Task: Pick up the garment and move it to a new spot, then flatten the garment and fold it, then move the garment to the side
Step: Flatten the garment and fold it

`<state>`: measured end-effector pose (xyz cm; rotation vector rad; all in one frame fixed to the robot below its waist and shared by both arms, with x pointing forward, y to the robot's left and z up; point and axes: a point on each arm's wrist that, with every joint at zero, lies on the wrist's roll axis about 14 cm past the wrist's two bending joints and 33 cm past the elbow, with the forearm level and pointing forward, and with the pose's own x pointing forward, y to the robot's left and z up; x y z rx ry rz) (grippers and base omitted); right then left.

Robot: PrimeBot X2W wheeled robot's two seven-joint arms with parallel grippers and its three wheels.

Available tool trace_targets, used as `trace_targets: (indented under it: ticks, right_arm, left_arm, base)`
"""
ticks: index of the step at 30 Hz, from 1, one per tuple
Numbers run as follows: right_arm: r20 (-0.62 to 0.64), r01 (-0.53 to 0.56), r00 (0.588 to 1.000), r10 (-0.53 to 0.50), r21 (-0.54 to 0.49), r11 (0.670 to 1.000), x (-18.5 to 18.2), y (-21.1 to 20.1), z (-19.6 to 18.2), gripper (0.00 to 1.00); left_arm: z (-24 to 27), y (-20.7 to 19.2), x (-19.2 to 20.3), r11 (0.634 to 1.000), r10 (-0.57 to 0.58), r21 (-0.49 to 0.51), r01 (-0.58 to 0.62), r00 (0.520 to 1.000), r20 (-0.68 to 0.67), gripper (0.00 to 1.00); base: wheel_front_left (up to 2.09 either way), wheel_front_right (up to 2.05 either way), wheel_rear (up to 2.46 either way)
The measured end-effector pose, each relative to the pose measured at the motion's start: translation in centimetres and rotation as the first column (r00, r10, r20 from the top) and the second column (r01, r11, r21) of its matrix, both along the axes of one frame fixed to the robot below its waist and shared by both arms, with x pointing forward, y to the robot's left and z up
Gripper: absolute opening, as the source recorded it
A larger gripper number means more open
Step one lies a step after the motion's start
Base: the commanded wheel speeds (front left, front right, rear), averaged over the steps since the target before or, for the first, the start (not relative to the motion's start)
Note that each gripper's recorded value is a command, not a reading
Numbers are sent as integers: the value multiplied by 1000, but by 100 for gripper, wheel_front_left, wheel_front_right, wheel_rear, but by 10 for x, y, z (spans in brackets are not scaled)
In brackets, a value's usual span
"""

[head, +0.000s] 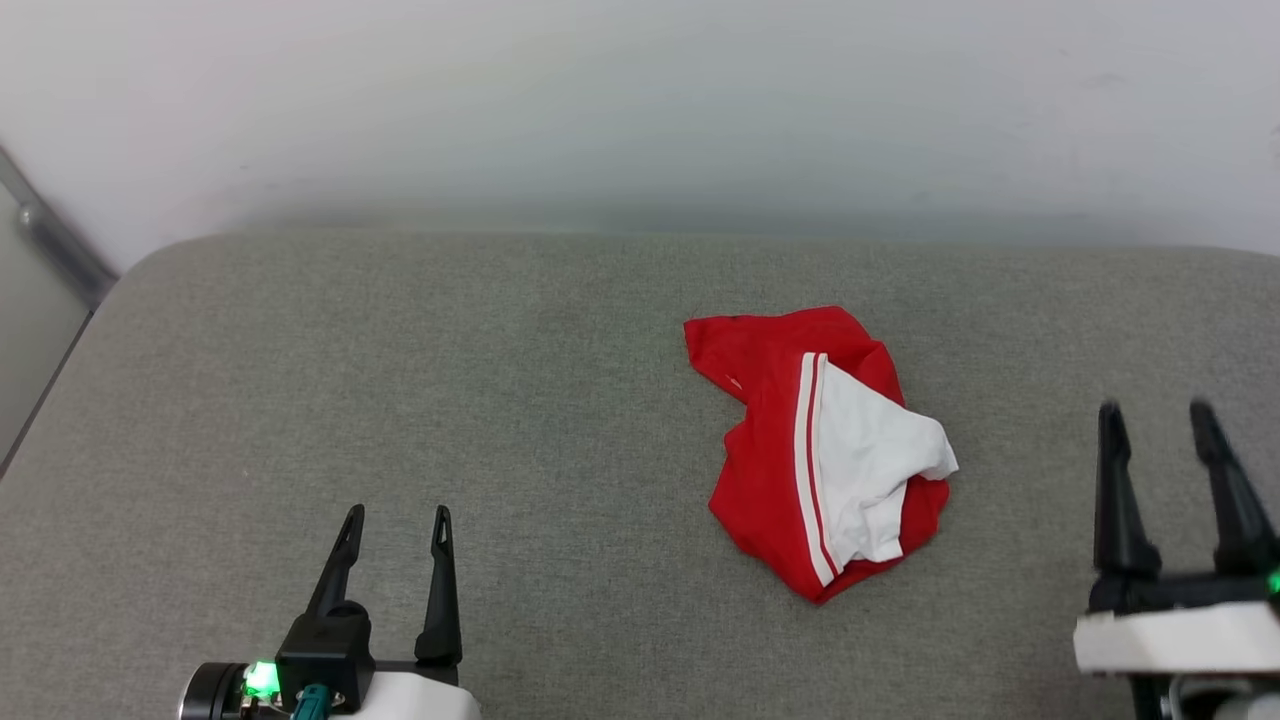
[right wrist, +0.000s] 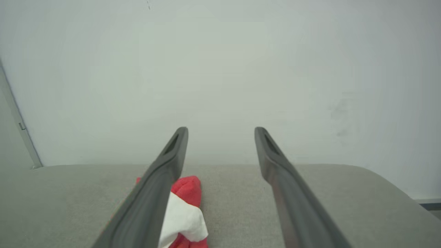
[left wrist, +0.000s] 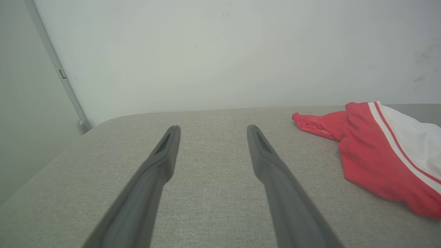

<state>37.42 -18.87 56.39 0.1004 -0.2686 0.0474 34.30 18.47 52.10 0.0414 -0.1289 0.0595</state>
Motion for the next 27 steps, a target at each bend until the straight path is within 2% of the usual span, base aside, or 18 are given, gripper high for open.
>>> trace_targets:
  ticks: [5,10,14,16,19,22,27]
  right_arm:
    - [172,-30,984,38,-54,998,23,17,57,100]
    - [251,-99,957,145,-187,977,47,43,89,100]
    - [155,-199,954,256,-308,930,69,60,73,100]
    - [45,-260,954,295,-363,895,82,68,60,100]
    - [-153,-371,929,338,-391,842,95,79,39,100]
    - [-392,-483,858,332,-395,782,100,80,4,100]
    - [-722,-641,645,252,-331,693,91,71,-51,100]
  left_arm:
    - [-3,-2,6,1000,-6,-2,6,1000,-11,100]
    - [-7,-5,11,1000,-15,-3,15,1000,-21,100]
    - [-7,-5,15,1000,-17,-5,17,1000,-22,100]
    - [-9,-6,16,1000,-18,-7,18,999,-27,100]
    - [-12,-7,18,1000,-19,-9,19,999,-37,100]
    - [-13,-7,23,1000,-21,-13,20,999,-40,100]
    - [-18,-7,31,1000,-20,-22,18,998,-53,100]
  base:
    - [0,0,0]
    - [0,0,0]
    - [0,0,0]
    - [0,0,0]
    - [0,0,0]
    - [0,0,0]
    - [0,0,0]
